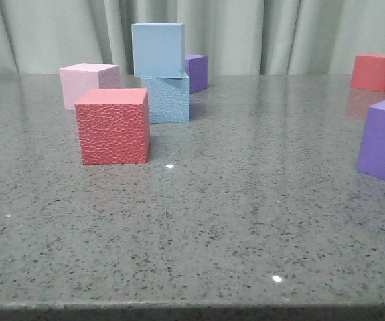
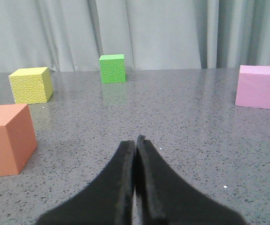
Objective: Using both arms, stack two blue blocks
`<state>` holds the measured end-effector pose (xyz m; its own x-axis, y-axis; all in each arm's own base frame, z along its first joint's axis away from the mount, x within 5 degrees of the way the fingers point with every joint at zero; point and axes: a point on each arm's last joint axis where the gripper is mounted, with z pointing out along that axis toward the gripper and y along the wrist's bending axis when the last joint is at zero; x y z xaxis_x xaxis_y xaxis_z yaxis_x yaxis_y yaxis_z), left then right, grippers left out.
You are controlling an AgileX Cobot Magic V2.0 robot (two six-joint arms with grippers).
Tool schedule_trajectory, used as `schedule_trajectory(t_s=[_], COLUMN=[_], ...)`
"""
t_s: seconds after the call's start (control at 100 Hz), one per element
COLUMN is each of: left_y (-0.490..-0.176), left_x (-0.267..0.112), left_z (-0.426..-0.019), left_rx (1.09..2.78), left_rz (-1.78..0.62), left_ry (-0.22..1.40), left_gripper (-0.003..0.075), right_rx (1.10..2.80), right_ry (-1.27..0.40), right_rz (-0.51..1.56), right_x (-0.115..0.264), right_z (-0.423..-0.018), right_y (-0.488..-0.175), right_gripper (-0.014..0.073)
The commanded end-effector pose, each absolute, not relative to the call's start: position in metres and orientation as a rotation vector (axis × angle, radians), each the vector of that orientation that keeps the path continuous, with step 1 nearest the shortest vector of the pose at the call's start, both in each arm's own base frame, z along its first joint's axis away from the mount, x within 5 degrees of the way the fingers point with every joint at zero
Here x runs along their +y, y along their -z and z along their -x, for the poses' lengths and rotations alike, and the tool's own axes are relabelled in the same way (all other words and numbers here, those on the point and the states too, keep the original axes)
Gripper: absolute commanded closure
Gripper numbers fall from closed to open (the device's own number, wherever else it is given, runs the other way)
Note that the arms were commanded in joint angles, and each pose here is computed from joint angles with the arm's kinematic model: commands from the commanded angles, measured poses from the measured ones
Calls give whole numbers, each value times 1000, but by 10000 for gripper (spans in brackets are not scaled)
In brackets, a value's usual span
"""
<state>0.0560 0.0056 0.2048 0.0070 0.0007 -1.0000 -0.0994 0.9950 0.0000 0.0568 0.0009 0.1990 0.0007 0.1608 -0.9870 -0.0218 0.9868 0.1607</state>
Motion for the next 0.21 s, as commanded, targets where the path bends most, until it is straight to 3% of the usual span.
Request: schedule_trajectory(t_s=[0.0, 0.2], left_y=[-213, -213], left_x=[5, 5], left_z=[-53, -53], left_rx=[1451, 1451], left_rz=[83, 83], left_ry=[-74, -74], left_gripper=[738, 739], right_rx=[1452, 1452], right_ry=[-152, -152], right_rz=[-97, -97], right_x=[1, 1], right_z=[-54, -54], right_y=[-213, -213], right_gripper=[708, 708])
